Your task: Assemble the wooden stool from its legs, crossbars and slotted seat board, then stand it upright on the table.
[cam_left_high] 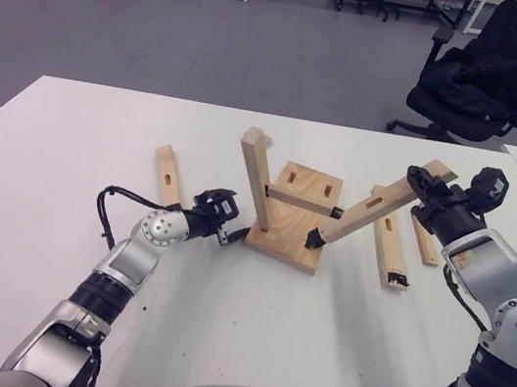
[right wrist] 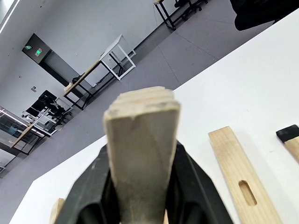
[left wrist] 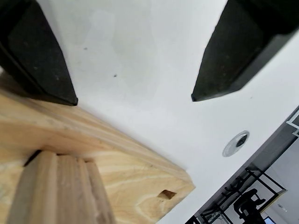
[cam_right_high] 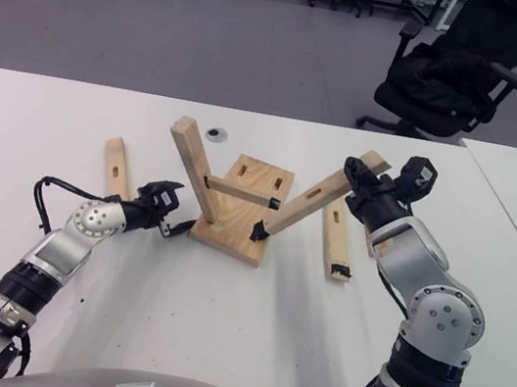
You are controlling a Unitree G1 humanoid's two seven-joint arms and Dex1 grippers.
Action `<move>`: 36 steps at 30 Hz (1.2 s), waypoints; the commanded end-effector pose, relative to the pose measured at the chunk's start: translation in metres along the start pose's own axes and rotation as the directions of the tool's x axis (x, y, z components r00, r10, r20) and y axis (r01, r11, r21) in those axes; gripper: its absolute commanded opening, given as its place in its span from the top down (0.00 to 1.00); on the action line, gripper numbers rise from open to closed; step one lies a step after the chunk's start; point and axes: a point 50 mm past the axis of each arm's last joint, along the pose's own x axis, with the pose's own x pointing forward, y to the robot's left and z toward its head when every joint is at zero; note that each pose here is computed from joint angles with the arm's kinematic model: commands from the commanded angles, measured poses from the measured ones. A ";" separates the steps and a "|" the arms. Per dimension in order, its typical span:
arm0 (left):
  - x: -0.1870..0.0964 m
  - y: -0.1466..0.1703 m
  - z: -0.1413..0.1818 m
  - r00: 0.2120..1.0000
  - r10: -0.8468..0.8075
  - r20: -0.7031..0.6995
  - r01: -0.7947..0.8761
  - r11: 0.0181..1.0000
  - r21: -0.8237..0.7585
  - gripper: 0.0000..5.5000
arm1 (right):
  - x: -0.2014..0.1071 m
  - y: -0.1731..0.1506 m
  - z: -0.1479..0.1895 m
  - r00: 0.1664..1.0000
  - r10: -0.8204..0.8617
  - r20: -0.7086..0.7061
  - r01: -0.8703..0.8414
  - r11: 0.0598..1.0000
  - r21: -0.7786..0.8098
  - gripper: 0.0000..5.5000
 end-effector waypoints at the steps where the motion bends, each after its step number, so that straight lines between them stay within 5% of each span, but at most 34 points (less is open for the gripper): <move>1: -0.006 -0.019 -0.004 0.997 -0.062 -0.052 0.058 0.995 -0.078 0.18 | -0.013 0.006 0.002 1.000 -0.011 -0.002 0.011 0.992 -0.129 0.82; 7: -0.004 -0.002 0.035 0.989 0.052 0.141 -0.015 0.967 -0.255 0.18 | -0.012 0.012 -0.019 1.000 -0.001 -0.018 -0.004 0.973 -0.229 0.82; 12: -0.016 0.009 0.068 0.929 0.145 0.340 0.036 0.881 -0.472 0.18 | -0.020 -0.005 -0.034 0.981 -0.194 0.017 0.194 0.962 -0.192 0.82; 22: -0.027 -0.014 0.073 0.940 0.052 0.338 0.118 0.878 -0.463 0.18 | -0.018 0.004 -0.041 0.988 -0.154 0.030 0.156 0.932 -0.327 0.82; 36: -0.025 -0.007 0.082 0.932 0.125 0.339 0.058 0.874 -0.482 0.18 | -0.019 -0.015 -0.078 0.986 -0.043 -0.159 -0.034 0.891 -0.452 0.82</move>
